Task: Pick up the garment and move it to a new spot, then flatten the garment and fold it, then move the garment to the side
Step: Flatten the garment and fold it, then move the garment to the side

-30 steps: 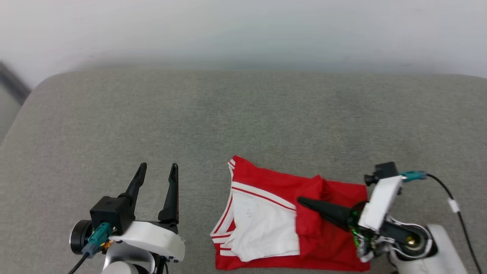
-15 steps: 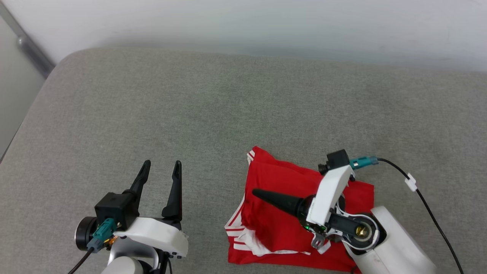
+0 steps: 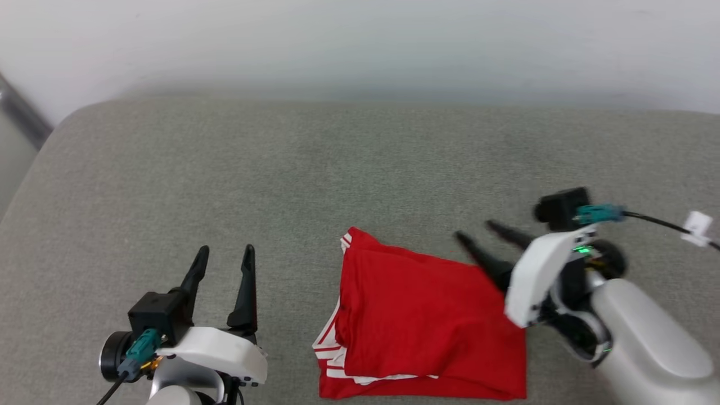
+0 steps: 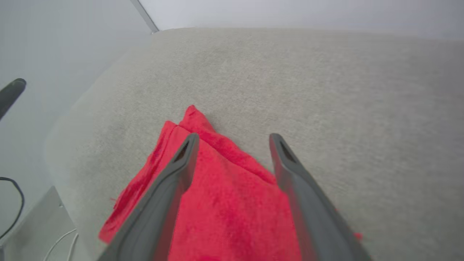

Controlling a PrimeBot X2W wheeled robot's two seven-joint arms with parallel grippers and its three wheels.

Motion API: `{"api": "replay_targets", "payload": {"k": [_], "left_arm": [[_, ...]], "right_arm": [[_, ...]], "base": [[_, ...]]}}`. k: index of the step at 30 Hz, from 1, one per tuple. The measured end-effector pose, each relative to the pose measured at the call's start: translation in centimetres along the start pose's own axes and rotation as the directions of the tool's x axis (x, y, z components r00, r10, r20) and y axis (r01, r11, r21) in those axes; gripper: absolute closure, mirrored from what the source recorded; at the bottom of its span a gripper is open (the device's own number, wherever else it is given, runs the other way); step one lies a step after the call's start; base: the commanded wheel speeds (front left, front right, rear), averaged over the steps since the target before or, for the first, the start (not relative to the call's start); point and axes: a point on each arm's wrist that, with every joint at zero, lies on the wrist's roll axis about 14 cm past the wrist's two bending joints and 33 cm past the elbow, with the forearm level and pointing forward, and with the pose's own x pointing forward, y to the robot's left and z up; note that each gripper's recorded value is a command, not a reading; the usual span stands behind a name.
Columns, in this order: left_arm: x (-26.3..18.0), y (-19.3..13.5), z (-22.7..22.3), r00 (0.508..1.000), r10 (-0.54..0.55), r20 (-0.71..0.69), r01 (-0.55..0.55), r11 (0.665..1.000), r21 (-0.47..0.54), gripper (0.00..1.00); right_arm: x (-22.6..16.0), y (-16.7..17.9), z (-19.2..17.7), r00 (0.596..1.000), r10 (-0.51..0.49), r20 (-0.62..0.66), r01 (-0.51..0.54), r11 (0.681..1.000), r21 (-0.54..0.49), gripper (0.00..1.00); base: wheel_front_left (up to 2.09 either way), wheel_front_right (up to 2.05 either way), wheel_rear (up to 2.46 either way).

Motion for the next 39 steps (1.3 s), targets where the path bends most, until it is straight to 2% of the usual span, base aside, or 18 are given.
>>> {"api": "replay_targets", "payload": {"k": [2,5,6,9,12,16,25,39], "left_arm": [[0.1,-0.1,0.1,1.000,-0.003,0.006,0.003,1.000,0.001,0.00],[0.2,-0.3,0.2,1.000,-0.003,0.008,0.003,1.000,-0.004,0.00],[0.2,-0.3,0.2,1.000,-0.003,0.008,0.003,1.000,-0.004,0.00],[0.0,-0.3,0.2,1.000,0.001,0.010,-0.001,1.000,-0.005,0.00],[-0.1,-0.3,0.3,1.000,0.001,0.016,0.000,1.000,-0.004,0.00],[-0.5,-0.3,0.6,1.000,0.003,0.023,-0.003,1.000,0.000,0.00],[-2.1,-0.3,0.0,1.000,-0.003,0.002,0.003,1.000,0.014,0.00],[-2.5,-0.3,-0.9,1.000,0.000,-0.027,0.001,1.000,0.014,0.00]], "right_arm": [[-1.4,-3.0,1.0,0.994,-0.092,0.053,0.096,0.993,-0.066,0.00],[-4.1,-7.0,2.1,0.964,-0.218,0.150,0.235,0.965,-0.112,0.00],[-4.1,-7.0,2.1,0.964,-0.218,0.150,0.235,0.965,-0.112,0.00],[-7.5,-9.8,3.9,0.904,-0.317,0.287,0.354,0.931,-0.087,0.00],[-10.4,-10.6,5.2,0.840,-0.371,0.397,0.426,0.903,-0.056,0.00],[-13.2,-9.5,6.4,0.778,-0.385,0.497,0.466,0.884,-0.044,0.00],[-16.0,-6.0,3.8,0.782,-0.397,0.481,0.476,0.878,-0.050,0.00],[-17.2,-4.7,3.5,0.774,-0.417,0.476,0.486,0.874,-0.025,0.00]], "base": [[0.00,0.00,0.00],[0.00,0.00,0.00],[0.00,0.00,0.00],[0.00,0.00,0.00],[0.00,0.00,0.00],[0.00,0.00,0.00],[0.00,0.00,0.00],[0.00,0.00,0.00]]}}
